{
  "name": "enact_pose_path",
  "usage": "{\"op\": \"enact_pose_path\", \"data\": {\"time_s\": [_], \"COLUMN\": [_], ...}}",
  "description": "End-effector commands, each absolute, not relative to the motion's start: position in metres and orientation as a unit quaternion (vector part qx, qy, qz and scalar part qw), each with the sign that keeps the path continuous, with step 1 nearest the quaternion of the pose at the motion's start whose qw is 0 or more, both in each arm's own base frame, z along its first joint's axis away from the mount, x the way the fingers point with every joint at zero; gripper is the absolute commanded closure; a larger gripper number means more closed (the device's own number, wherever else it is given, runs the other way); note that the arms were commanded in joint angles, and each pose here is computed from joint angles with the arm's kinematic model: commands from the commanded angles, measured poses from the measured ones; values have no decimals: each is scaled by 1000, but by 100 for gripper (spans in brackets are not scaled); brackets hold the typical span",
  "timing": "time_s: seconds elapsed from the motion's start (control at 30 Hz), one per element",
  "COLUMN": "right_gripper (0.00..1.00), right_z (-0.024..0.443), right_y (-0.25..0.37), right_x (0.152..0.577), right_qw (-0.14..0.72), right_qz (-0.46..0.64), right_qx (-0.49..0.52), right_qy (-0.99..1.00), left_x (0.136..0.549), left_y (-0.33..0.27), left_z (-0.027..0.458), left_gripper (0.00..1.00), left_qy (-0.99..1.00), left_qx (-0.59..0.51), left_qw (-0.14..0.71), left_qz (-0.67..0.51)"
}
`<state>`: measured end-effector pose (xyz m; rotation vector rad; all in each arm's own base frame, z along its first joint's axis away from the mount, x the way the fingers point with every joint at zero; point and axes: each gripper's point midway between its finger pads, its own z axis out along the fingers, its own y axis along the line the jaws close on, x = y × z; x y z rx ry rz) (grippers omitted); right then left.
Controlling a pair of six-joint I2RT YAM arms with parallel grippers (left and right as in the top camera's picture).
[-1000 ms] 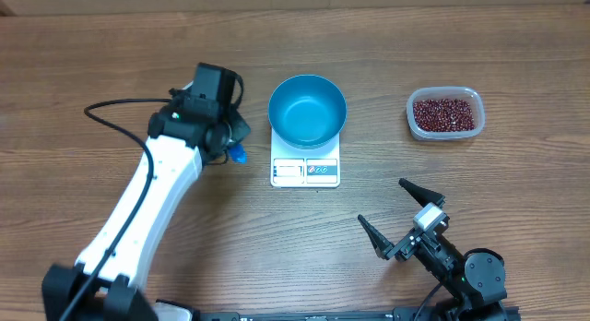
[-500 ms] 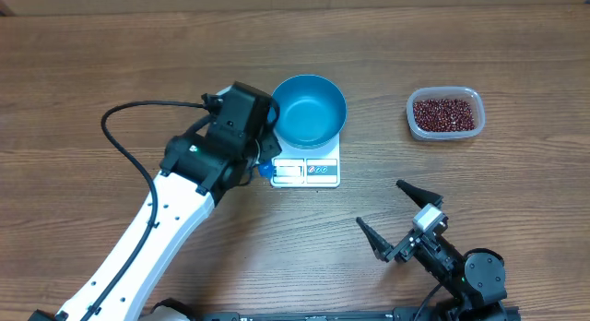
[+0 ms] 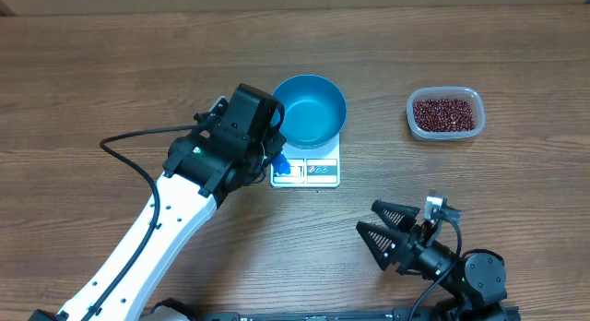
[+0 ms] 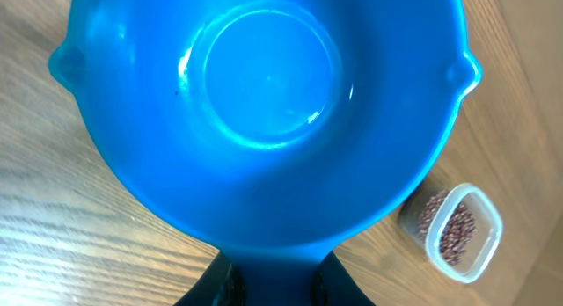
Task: Scoop item into bowl and weigh 150g on scale
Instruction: 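Lift the blue scoop with the left gripper toward the scale, then move the right gripper to the scoop handle beside the left gripper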
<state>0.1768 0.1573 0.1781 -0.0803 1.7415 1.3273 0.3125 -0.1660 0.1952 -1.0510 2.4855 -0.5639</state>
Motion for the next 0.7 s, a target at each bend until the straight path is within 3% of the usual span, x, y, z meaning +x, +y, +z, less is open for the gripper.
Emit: {"op": "enact_pose_path", "data": {"time_s": [0.0, 0.27, 0.47, 0.67], "right_gripper": [0, 0, 0, 6], "right_z": [181, 183, 193, 218], "right_y": [158, 159, 158, 157], "right_x": [175, 174, 174, 171], "right_qw": [373, 321, 338, 377], "right_qz": [608, 640, 645, 638], "right_qx": [70, 122, 108, 73], "right_qy": [697, 687, 677, 668], "left_x": [312, 311, 314, 320], "left_y": [-174, -177, -179, -181], "left_z": [211, 211, 214, 218], "left_gripper": [96, 96, 96, 96], "left_qy": [858, 857, 849, 833], "left_qx": [-417, -419, -428, -449], "left_qw": [180, 170, 173, 177], "left_qz": [-239, -245, -255, -271]}}
